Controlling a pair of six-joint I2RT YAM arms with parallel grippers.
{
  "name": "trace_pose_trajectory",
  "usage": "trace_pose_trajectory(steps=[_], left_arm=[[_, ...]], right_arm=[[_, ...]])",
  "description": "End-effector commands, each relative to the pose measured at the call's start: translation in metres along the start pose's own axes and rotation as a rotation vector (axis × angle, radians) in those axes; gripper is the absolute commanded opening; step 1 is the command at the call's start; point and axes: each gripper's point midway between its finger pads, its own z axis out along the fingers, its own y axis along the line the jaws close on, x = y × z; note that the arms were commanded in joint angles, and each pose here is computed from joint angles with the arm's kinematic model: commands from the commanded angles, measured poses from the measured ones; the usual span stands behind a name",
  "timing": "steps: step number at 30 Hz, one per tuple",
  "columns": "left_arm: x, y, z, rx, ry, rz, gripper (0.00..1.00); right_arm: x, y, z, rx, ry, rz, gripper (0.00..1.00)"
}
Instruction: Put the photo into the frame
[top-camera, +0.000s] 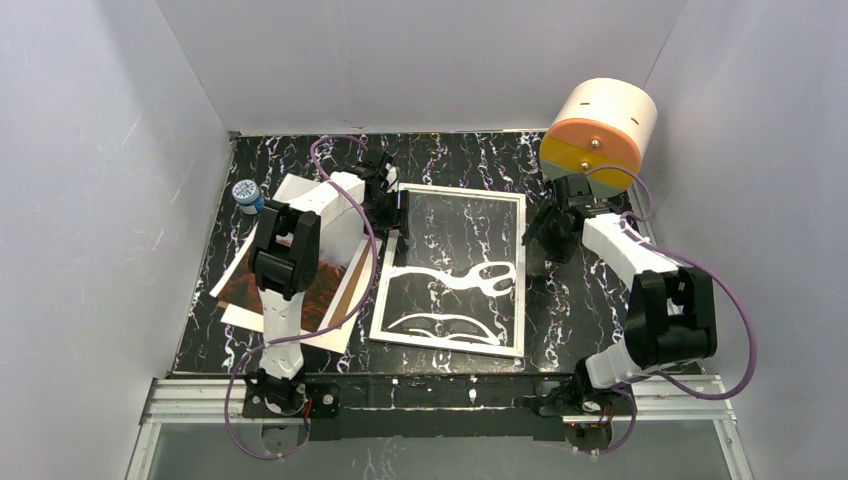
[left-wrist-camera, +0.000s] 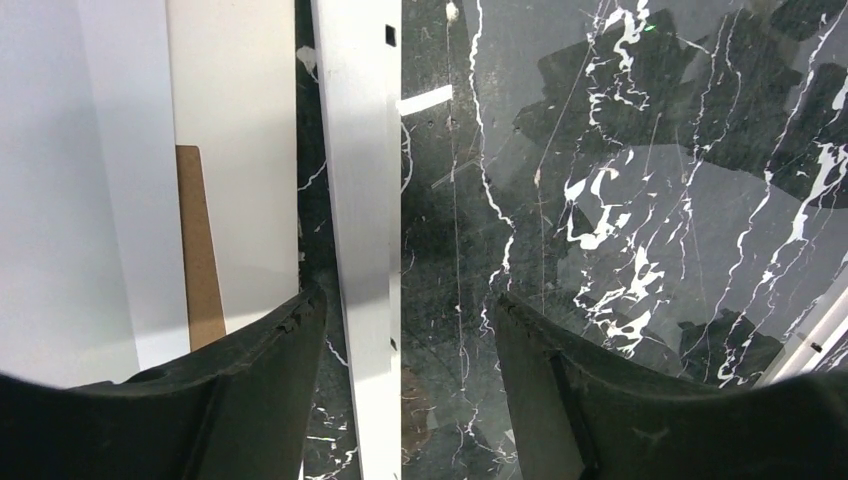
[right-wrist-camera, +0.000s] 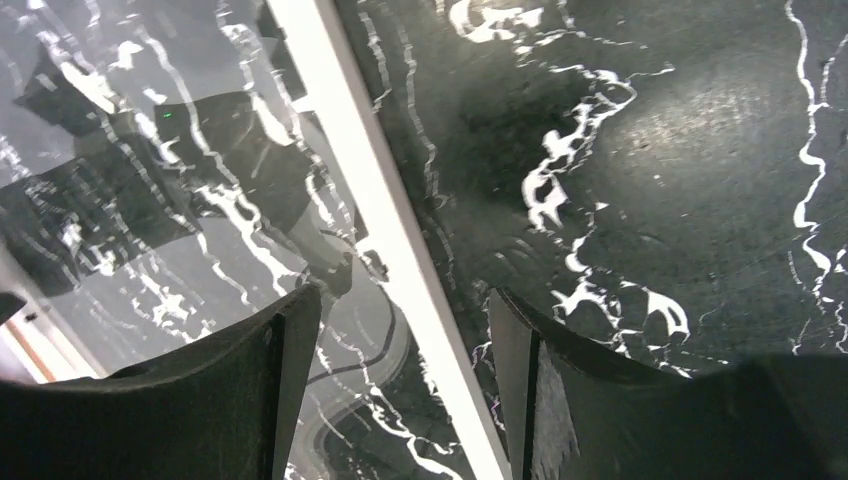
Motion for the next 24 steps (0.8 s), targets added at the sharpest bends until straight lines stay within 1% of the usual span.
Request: trace_pose_trajectory(steps=[1, 3, 5, 8, 13, 17, 20, 21, 24], left_arm=[[-0.004, -0.012, -0.023, 0.042, -0.038, 0.009, 0.60], [-0.003, -0.010, -0.021, 0.039, -0.033, 0.006, 0.59], [-0.001, -0.009, -0.018, 0.035, -0.026, 0.002, 0.55], [0.001, -0.006, -0.017, 0.022, -0.023, -0.007, 0.49], [0.004, -0.005, -0.014, 0.024, -0.018, -0.022, 0.41], [0.006, -0.012, -0.010, 0.067, -0.005, -0.043, 0.35], [0.005, -0.031, -0.009, 0.175, 0.001, -0.064, 0.36], [0.002, -0.032, -0.010, 0.172, -0.005, -0.068, 0.37], [-0.012, -0.013, -0.024, 0.057, -0.059, -0.083, 0.41]], right_arm=[[-0.019, -0.009, 0.010, 0.041, -0.017, 0.022, 0.71], [-0.024, -0.006, 0.016, 0.028, -0.022, 0.016, 0.71], [-0.029, -0.004, 0.024, 0.023, -0.017, 0.009, 0.69], [-0.028, 0.002, 0.035, 0.007, 0.024, -0.014, 0.64], [-0.017, 0.012, 0.047, -0.059, 0.098, -0.045, 0.62], [-0.013, 0.021, 0.051, -0.107, 0.139, -0.073, 0.60], [-0.019, 0.023, 0.051, -0.104, 0.127, -0.073, 0.60], [-0.024, 0.023, 0.049, -0.084, 0.114, -0.068, 0.60], [-0.046, 0.026, 0.033, -0.049, 0.043, -0.057, 0.62]])
